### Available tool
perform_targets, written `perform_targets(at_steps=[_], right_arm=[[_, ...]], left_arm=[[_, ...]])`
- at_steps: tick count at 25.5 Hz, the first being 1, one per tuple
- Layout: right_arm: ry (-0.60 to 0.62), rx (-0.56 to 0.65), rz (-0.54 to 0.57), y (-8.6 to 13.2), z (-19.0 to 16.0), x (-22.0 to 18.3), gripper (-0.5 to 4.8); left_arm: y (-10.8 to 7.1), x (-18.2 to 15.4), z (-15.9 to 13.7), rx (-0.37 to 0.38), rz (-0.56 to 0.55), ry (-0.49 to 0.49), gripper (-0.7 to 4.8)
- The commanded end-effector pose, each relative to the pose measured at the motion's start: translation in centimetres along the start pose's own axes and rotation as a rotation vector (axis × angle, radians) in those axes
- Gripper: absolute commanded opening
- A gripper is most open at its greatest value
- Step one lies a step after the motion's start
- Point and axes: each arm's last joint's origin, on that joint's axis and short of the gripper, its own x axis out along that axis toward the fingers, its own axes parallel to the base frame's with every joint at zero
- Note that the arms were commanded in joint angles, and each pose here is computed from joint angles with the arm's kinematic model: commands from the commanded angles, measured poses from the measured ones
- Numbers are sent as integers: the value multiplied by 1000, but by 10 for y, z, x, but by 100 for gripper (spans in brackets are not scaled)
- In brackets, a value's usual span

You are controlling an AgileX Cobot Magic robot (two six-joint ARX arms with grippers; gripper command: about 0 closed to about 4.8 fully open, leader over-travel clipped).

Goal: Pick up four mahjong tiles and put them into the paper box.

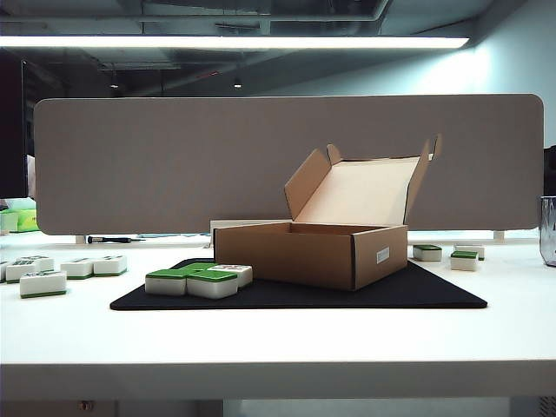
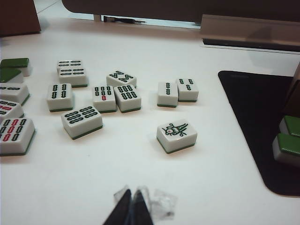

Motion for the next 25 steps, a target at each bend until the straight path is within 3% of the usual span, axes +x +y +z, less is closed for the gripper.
perform_targets(at_steps=[1,5,14,25], right_arm=[[-72,73,10,0,11,-2,-2],[-117,83,66,1,27,-8,-2],[-146,132,82,1,68,-28,-1],[-53,131,300,8,119,-82,-2]], left_arm=[[0,0,-1,0,-6,12,-6],[0,0,-1,1,-6,12,-6],[0,0,-1,0,-3,12,-6],[0,0,-1,0,-3,12,-6]])
